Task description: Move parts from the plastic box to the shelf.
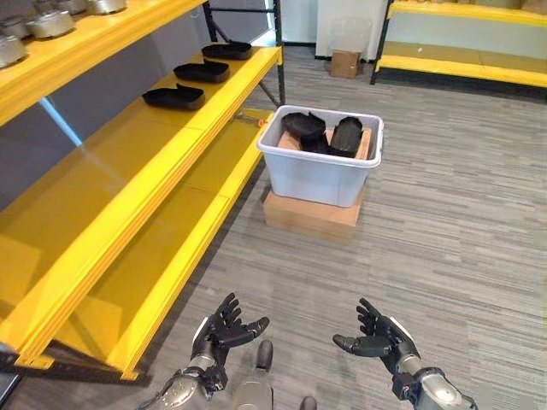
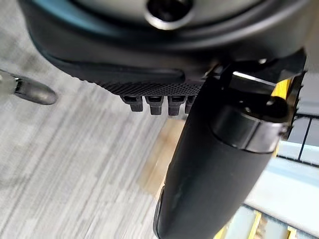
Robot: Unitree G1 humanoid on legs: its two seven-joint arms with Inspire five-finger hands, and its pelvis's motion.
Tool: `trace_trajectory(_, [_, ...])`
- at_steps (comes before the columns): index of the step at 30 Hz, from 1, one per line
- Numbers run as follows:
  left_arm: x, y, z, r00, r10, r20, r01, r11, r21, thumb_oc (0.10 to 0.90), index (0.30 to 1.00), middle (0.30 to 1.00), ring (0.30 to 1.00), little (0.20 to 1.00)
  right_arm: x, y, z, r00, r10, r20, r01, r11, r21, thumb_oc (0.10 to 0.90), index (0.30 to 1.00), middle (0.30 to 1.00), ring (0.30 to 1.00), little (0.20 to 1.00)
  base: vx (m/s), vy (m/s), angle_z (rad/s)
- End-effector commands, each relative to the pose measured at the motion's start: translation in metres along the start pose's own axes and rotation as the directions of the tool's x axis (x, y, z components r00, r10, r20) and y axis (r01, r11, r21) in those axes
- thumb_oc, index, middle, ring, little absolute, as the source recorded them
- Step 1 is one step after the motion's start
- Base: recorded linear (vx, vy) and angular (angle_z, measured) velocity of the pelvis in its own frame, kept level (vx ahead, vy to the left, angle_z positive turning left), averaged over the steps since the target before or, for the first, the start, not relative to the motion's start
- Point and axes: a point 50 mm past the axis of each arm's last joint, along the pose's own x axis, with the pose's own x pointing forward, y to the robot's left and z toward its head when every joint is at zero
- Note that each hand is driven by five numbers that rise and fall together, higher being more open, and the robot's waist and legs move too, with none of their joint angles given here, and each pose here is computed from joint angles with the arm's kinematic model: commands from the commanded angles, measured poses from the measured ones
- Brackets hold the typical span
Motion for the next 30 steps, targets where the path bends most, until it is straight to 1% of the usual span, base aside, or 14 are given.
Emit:
trace_trajectory(1, [0.01,-0.012,0.062,0.956,-0.074,0.283,0.075,0.997,0.006,0.9,1.0,1.0,1.0,1.0,0.0,0.012,0.04,0.975,0.075,0.21,-0.068,0.997,-0.041,0.9,1.0,1.0,1.0,1.0,0.23,0.136,-0.06])
trace_trajectory(4, [0.011,-0.012,0.065,0.955,-0.078,0.287,0.078,0.997,0.01,0.9,1.0,1.0,1.0,1.0,0.003,0.017,0.04,0.974,0.093,0.208,-0.086,0.995,-0.043,0.9,1.0,1.0,1.0,1.0,0.27,0.183,-0.19])
trace_trajectory(7, [0.013,-0.017,0.073,0.947,-0.108,0.302,0.101,0.994,0.039,0.9,1.0,1.0,1.0,1.0,0.007,0.028,0.047,0.963,0.13,0.236,-0.123,0.991,-0.044,0.9,1.0,1.0,1.0,1.0,0.31,0.293,-0.07])
trace_trajectory(14, [0.011,-0.012,0.073,0.953,-0.101,0.286,0.08,0.993,0.084,0.9,1.0,1.0,1.0,1.0,0.005,0.032,0.041,0.964,0.154,0.216,-0.147,0.988,-0.051,0.9,1.0,1.0,1.0,1.0,0.25,0.21,0.31])
trace_trajectory(21, [0.01,-0.007,0.065,0.961,-0.072,0.266,0.062,0.997,0.046,0.9,1.0,1.0,1.0,1.0,0.004,0.026,0.042,0.968,0.135,0.212,-0.131,0.991,-0.032,0.9,1.0,1.0,1.0,1.0,0.3,-0.056,0.15])
trace_trajectory(24, [0.01,-0.009,0.063,0.96,-0.082,0.267,0.071,0.996,0.051,0.9,1.0,1.0,1.0,1.0,0.002,0.025,0.043,0.967,0.14,0.211,-0.133,0.99,-0.049,0.9,1.0,1.0,1.0,1.0,0.5,-0.202,0.32])
trace_trajectory(27, [0.009,-0.012,0.056,0.963,-0.104,0.247,0.094,0.994,0.052,0.9,1.0,1.0,1.0,1.0,-0.001,0.02,0.035,0.975,0.126,0.185,-0.122,0.992,-0.031,0.9,1.0,1.0,1.0,1.0,0.29,-0.142,0.61])
trace_trajectory(30, [0.009,-0.014,0.055,0.963,-0.104,0.25,0.099,0.995,0.033,0.9,1.0,1.0,1.0,1.0,-0.002,0.014,0.037,0.975,0.106,0.194,-0.104,0.994,-0.02,0.9,1.0,1.0,1.0,1.0,0.24,-0.136,0.53])
